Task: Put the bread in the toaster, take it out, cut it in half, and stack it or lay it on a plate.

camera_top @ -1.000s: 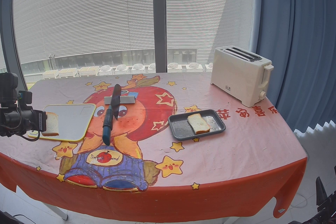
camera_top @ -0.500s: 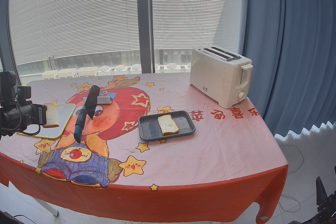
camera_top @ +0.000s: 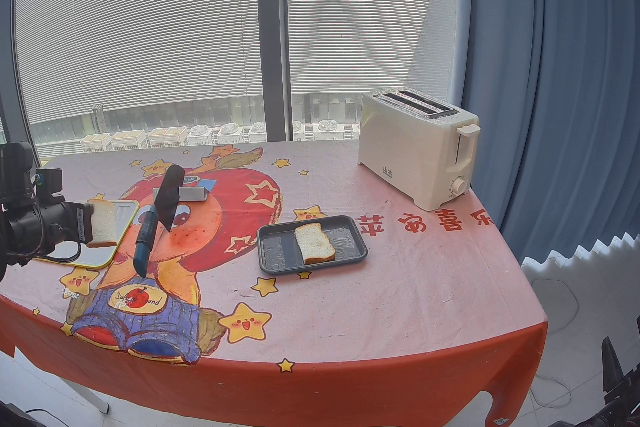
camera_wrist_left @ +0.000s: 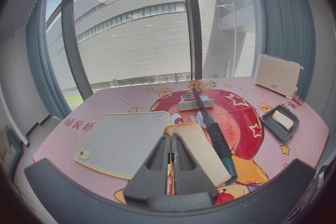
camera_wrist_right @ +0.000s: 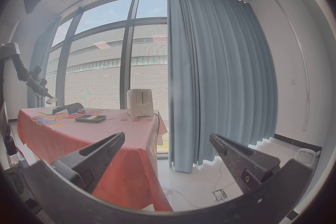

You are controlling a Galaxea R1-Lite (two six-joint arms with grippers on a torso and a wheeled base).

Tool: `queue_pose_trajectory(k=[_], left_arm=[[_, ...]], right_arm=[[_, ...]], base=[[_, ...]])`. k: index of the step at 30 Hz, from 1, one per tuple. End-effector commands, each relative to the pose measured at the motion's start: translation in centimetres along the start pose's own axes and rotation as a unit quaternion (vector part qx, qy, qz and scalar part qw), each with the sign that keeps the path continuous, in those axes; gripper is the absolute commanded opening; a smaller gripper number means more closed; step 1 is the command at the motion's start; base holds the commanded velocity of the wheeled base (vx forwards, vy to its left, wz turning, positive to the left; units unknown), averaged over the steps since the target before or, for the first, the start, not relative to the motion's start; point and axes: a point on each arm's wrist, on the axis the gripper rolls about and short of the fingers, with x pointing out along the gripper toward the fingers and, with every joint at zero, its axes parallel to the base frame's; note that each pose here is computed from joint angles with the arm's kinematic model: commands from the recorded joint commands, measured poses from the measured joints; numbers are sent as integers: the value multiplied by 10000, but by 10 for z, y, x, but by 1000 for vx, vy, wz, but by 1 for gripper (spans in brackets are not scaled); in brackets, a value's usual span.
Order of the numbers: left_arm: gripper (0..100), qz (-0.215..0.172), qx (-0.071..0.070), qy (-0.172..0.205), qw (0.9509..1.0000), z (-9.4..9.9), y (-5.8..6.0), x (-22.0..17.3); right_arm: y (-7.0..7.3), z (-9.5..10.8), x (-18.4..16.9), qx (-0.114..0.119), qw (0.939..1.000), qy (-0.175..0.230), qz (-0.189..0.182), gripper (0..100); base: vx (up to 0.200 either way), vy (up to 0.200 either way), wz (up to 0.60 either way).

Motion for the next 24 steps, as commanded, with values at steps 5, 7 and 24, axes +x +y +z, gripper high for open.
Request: queue_pose_trajectory(k=[5,7,24], left_arm=[[0,-349,-287,-106,9989,3,-1,-1],[0,-399,-398,-152,9983,4,-1,-2],[0,-792,-624,-292,9945,10,-33,-2]], right_arm=[[0,-5,0,-1,10000,-2,0,100],[0,-5,0,-1,10000,-2,0,100],[0,-5,0,-1,10000,-2,0,100]], base=[[0,0,0],[0,0,0],[0,0,0]])
